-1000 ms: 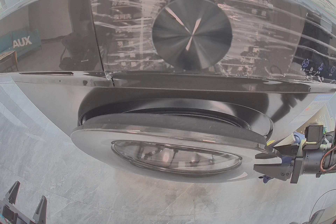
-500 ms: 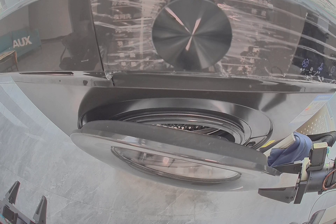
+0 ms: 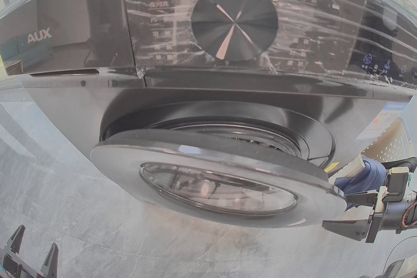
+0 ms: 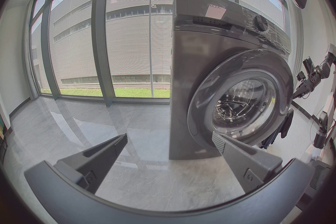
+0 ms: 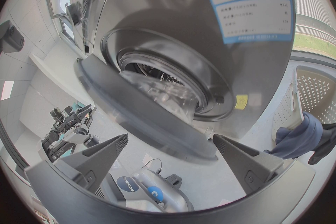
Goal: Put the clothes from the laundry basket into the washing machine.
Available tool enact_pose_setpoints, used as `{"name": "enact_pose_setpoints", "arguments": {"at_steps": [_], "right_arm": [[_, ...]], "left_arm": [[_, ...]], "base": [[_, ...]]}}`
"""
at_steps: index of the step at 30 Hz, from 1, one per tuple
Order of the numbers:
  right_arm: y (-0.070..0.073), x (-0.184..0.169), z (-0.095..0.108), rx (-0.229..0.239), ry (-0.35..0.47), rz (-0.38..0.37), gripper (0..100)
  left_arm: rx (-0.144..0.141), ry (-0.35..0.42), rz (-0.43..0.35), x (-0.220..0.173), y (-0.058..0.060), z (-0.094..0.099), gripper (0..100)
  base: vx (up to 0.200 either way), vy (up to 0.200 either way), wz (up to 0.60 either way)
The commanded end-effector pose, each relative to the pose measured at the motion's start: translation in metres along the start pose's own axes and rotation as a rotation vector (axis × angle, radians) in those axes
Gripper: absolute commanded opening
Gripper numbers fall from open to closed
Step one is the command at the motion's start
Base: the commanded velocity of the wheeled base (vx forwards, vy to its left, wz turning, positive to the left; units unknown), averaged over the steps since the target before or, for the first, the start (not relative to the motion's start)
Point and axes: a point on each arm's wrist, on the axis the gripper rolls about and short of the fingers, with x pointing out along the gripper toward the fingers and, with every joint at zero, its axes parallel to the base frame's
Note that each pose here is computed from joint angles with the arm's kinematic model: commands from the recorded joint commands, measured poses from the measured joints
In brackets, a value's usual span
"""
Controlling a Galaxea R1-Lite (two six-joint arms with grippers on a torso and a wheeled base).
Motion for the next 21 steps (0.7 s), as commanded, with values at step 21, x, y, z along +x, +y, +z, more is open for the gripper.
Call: {"name": "enact_pose_setpoints", "arguments": {"at_steps": [21], "right_arm": [[0.007, 0.012, -0.011, -0.024, 0.095, 0.06, 100]], "left_arm": [[-0.001, -0.001, 0.0, 0.0, 0.0, -0.005, 100]], "base": [[-0.057, 0.0, 0.0]]}}
